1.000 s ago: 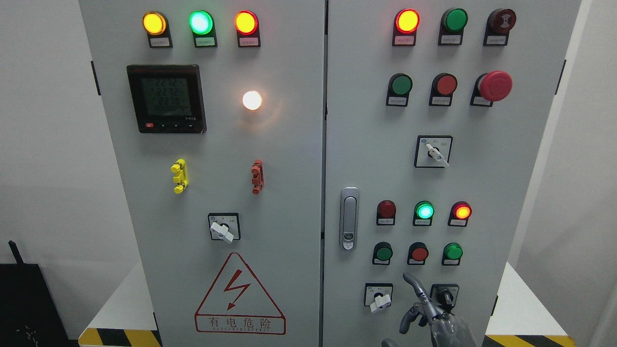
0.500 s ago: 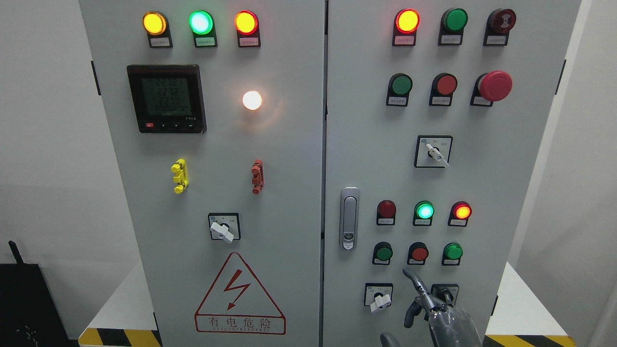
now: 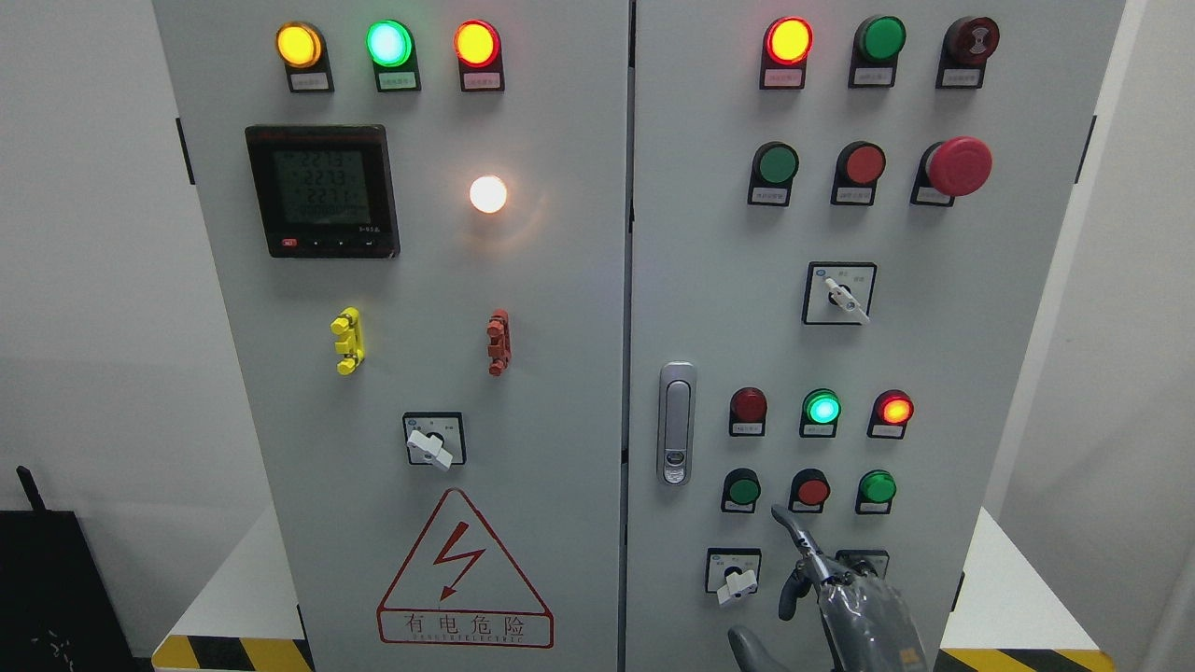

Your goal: Press green start button

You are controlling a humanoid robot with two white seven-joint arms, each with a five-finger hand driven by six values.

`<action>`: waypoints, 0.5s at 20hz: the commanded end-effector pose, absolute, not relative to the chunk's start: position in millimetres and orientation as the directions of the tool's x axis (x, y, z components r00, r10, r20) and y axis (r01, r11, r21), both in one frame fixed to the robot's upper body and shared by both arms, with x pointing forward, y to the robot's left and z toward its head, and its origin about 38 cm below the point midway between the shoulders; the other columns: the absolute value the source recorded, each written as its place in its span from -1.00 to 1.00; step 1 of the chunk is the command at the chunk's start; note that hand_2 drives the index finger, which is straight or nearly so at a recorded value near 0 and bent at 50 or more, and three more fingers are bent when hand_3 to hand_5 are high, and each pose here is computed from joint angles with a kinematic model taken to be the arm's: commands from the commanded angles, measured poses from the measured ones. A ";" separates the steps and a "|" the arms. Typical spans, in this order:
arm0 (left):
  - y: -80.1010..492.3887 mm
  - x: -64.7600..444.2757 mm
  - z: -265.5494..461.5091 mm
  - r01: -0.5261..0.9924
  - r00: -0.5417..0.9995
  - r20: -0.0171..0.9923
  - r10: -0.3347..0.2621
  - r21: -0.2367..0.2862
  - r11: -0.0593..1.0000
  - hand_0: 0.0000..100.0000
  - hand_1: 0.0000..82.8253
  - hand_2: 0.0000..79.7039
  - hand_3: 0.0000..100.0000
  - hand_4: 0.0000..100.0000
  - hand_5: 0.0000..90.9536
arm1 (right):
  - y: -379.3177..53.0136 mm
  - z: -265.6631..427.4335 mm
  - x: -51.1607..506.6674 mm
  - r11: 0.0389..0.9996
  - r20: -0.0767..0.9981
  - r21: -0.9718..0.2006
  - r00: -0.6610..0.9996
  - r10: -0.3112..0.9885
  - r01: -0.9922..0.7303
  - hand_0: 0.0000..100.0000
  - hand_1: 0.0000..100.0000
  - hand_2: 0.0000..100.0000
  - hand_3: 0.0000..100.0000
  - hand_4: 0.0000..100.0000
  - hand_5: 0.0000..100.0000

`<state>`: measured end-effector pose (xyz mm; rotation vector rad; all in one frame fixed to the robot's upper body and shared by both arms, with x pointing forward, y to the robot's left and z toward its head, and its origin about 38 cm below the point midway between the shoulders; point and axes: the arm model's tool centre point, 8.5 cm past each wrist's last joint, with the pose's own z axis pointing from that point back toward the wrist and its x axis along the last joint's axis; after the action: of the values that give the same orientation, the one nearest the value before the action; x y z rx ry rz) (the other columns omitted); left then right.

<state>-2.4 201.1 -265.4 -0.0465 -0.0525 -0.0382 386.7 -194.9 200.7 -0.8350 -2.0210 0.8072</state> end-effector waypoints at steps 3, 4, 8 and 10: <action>201.1 -2.3 -265.4 0.039 0.998 0.054 -0.037 -0.046 0.998 -0.76 0.34 -1.00 -1.00 -1.00 -1.00 | -186.7 197.6 398.5 0.580 0.422 -0.776 -0.478 0.770 0.249 -0.85 -0.83 -1.00 0.55 0.37 0.37; 201.1 -2.3 -265.4 0.039 0.998 0.054 -0.037 -0.046 0.998 -0.76 0.34 -1.00 -1.00 -1.00 -1.00 | -186.1 197.2 399.1 0.580 0.423 -0.776 -0.479 0.769 0.247 -0.85 -0.83 -1.00 0.55 0.38 0.37; 201.1 -3.3 -265.4 0.039 0.998 0.052 -0.037 -0.046 0.998 -0.76 0.34 -1.00 -1.00 -1.00 -1.00 | -182.4 196.1 401.2 0.580 0.424 -0.779 -0.483 0.766 0.237 -0.85 -0.83 -1.00 0.55 0.38 0.37; 201.1 -2.3 -265.4 0.039 0.998 0.054 -0.037 -0.046 0.998 -0.76 0.34 -1.00 -1.00 -1.00 -1.00 | -181.2 194.4 402.7 0.582 0.428 -0.780 -0.483 0.764 0.230 -0.86 -0.83 -1.00 0.55 0.38 0.37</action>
<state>-2.5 201.1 -265.4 -0.0465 -0.0524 -0.0382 396.7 -188.5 202.4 -0.8262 -2.0246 0.8186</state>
